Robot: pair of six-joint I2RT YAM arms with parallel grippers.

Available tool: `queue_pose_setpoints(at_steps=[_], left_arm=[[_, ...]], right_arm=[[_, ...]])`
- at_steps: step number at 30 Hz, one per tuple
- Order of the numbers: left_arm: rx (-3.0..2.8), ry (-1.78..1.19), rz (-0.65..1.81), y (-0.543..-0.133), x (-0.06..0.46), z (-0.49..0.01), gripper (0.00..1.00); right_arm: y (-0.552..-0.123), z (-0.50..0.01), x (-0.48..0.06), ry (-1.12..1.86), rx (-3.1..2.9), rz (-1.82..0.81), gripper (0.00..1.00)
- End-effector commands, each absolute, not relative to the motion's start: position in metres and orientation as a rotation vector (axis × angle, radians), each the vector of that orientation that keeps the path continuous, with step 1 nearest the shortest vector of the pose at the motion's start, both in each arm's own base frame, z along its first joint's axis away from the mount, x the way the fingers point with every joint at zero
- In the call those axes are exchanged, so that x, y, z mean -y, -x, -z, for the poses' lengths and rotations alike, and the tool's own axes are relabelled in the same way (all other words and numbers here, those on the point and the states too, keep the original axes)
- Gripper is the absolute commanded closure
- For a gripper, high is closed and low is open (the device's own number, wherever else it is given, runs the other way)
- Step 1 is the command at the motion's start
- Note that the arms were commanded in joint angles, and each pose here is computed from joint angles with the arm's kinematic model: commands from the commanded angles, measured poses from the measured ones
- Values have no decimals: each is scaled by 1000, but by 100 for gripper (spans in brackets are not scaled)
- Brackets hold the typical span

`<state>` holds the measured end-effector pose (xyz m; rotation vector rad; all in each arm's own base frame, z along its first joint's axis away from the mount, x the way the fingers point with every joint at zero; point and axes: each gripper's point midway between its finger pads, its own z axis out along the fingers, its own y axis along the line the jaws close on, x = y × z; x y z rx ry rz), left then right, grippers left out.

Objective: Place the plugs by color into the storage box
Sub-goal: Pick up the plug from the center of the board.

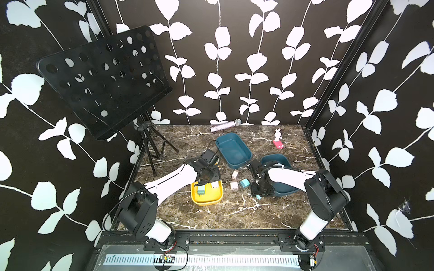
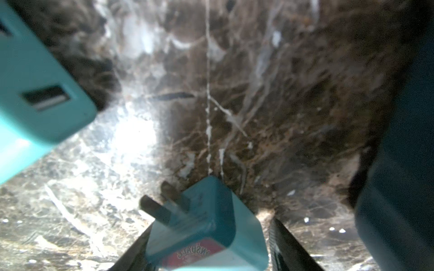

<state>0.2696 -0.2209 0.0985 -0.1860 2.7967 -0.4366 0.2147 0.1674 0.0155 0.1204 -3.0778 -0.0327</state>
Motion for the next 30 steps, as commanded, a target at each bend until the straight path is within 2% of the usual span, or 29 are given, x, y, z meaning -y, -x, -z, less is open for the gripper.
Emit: queue_pose_setpoints(at_steps=[1,5,10,17,24,30], left_arm=[[-2773,163,463,-275,227,-109,32],[-2765,170,468,-276,228,-110,32],[-2766,172,468,-276,228,-111,32],[-2758,187,469,-276,227,-113,32],[-2758,188,468,-275,227,-113,32],[-2762,194,463,-273,225,-110,32]], right_arm=[[-216,-13,-177,-152,3066,78,32],[-221,-20,-177,-179,3088,65,30],[-231,-25,-178,-362,3095,47,25],[-241,-23,-186,-545,3084,89,25],[-233,-19,-194,-623,3046,190,30],[-211,-23,-199,-495,3053,318,36]])
